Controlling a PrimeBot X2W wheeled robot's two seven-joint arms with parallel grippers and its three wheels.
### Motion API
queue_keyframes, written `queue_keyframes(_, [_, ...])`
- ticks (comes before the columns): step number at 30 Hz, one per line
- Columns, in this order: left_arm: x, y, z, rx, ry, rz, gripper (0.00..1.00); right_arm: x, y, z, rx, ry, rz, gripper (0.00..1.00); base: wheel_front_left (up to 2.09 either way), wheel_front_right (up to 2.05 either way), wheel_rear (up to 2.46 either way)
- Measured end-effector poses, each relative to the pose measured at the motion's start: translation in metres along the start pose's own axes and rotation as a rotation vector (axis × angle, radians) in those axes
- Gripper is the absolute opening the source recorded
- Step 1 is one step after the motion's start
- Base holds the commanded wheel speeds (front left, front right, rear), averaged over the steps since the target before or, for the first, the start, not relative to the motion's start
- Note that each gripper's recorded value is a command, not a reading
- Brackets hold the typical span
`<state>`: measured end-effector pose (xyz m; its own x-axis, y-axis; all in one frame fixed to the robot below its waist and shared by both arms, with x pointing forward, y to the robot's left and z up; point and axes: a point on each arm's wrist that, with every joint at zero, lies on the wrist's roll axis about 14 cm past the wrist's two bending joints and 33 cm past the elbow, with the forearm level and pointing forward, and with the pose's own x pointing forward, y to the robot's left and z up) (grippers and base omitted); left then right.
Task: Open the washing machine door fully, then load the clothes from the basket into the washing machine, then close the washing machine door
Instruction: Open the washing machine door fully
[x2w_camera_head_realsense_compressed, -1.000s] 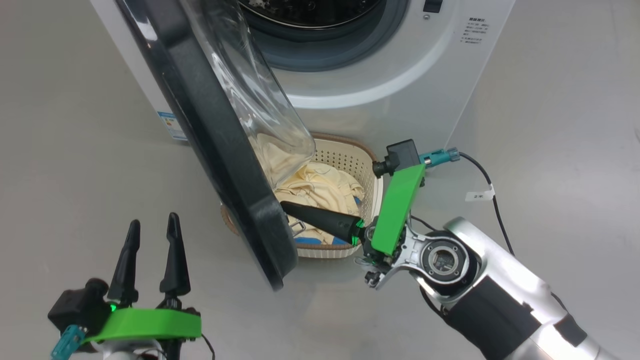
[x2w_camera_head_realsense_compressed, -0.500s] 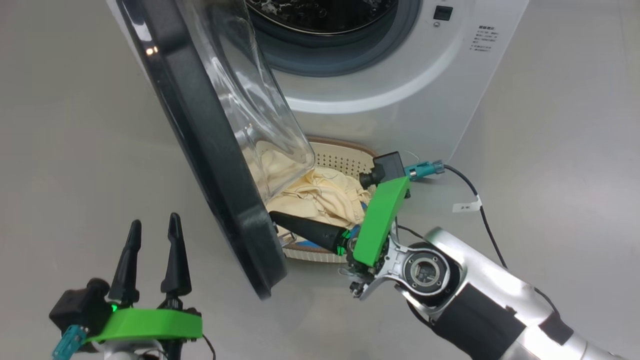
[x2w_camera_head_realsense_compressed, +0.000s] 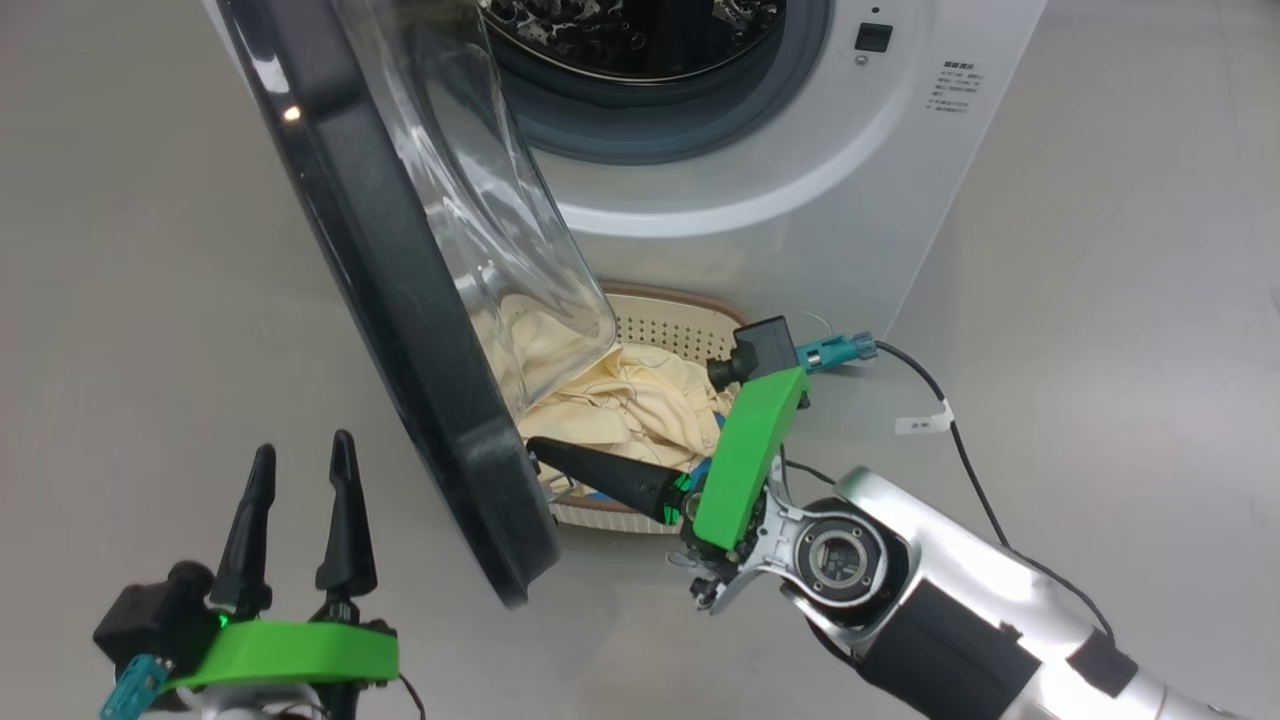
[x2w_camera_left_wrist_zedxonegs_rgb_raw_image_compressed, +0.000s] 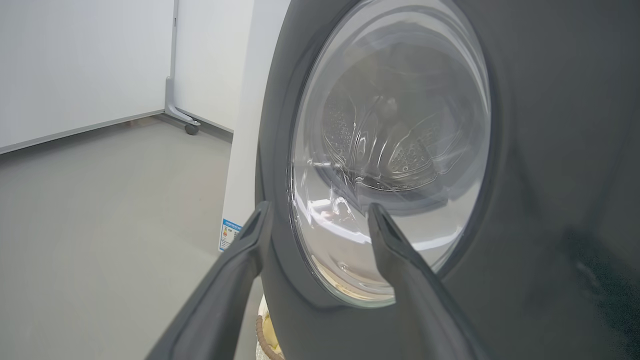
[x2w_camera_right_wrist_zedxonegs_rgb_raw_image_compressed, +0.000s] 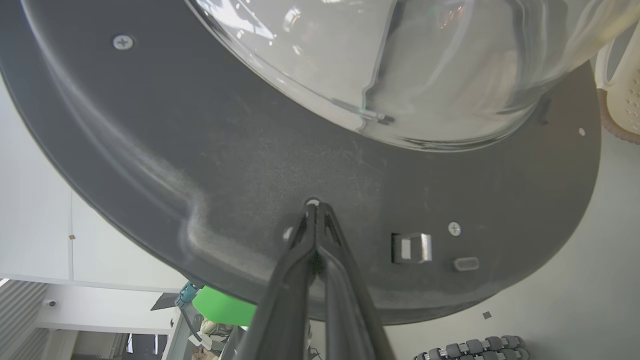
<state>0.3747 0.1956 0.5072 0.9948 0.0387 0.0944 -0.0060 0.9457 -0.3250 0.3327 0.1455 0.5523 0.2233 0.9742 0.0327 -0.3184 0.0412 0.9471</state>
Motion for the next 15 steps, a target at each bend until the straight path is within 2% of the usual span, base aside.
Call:
queue_keyframes(6, [-0.001,0.001,-0.004,0.004,0.012,0.002,1.00,-0.006,-0.002,0.012,-0.145,-0.061,-0.040,0.00,0.00,0.00,0.00])
queue_keyframes(10, [0.001,-0.002,-0.004,0.010,0.012,-0.008,1.00,-0.016,-0.006,0.030,-0.349,-0.135,-0.086,0.00,0.00,0.00,0.00])
queue_keyframes(11, [0.002,-0.003,-0.004,0.009,0.012,-0.012,1.00,-0.021,-0.008,0.035,-0.403,-0.155,-0.101,0.16,0.00,0.00,0.00])
queue_keyframes(12, [0.002,-0.004,-0.005,0.008,0.012,-0.015,1.00,-0.026,-0.012,0.040,-0.450,-0.183,-0.115,0.44,0.00,0.00,0.00])
queue_keyframes(13, [0.003,-0.005,-0.005,0.008,0.012,-0.019,1.00,-0.031,-0.015,0.046,-0.496,-0.216,-0.129,0.64,0.00,0.00,0.00])
queue_keyframes(14, [0.003,-0.006,-0.005,0.010,0.013,-0.023,1.00,-0.037,-0.020,0.048,-0.547,-0.233,-0.146,0.79,0.00,0.00,0.00])
queue_keyframes(15, [0.004,-0.008,-0.005,0.014,0.013,-0.028,1.00,-0.042,-0.024,0.051,-0.585,-0.252,-0.160,0.98,0.00,0.00,0.00])
